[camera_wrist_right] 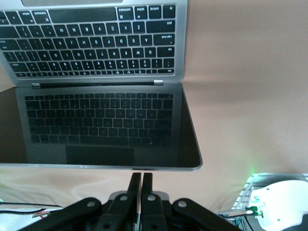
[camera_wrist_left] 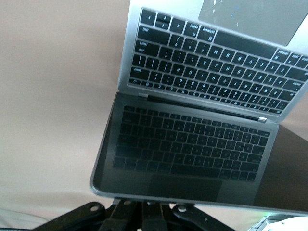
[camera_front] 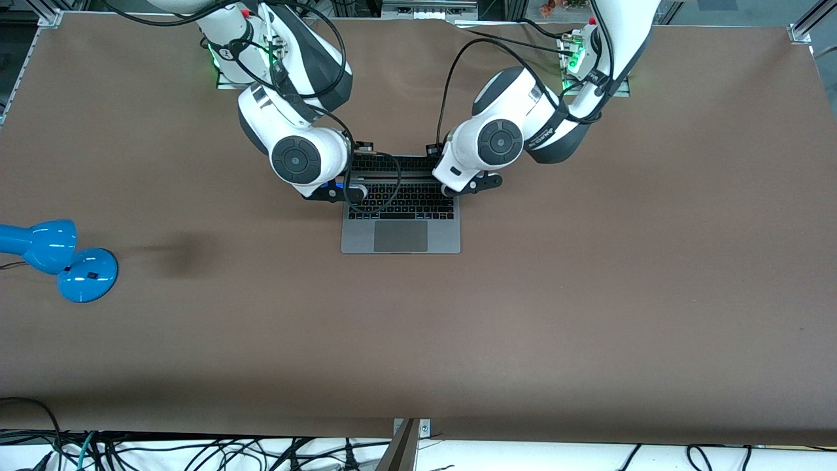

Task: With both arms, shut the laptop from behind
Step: 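Push the laptop screen down toward the keyboard with both grippers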

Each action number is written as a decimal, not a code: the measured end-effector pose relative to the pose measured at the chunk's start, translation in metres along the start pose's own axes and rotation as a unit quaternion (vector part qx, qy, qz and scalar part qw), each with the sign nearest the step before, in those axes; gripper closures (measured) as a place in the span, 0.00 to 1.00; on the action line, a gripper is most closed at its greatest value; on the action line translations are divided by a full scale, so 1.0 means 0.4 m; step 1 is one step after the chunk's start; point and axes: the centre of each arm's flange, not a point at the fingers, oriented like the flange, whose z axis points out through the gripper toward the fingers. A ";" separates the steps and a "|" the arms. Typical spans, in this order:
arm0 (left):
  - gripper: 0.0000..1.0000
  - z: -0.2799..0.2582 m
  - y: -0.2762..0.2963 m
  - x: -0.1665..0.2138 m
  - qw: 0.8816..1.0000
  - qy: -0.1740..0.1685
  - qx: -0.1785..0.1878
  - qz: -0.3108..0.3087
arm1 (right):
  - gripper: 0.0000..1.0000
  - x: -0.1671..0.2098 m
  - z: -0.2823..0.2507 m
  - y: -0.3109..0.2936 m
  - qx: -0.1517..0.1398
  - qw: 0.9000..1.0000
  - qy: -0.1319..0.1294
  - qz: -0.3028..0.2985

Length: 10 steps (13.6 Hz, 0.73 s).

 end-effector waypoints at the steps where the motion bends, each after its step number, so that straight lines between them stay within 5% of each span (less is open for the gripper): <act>1: 0.99 0.000 0.003 0.006 1.000 -0.001 -0.001 0.000 | 0.93 0.004 -0.002 0.004 0.001 1.000 0.001 -0.003; 10: 0.99 -0.013 0.016 0.035 1.000 -0.001 -0.012 -0.002 | 0.93 0.078 -0.011 0.089 0.010 1.000 0.010 -0.026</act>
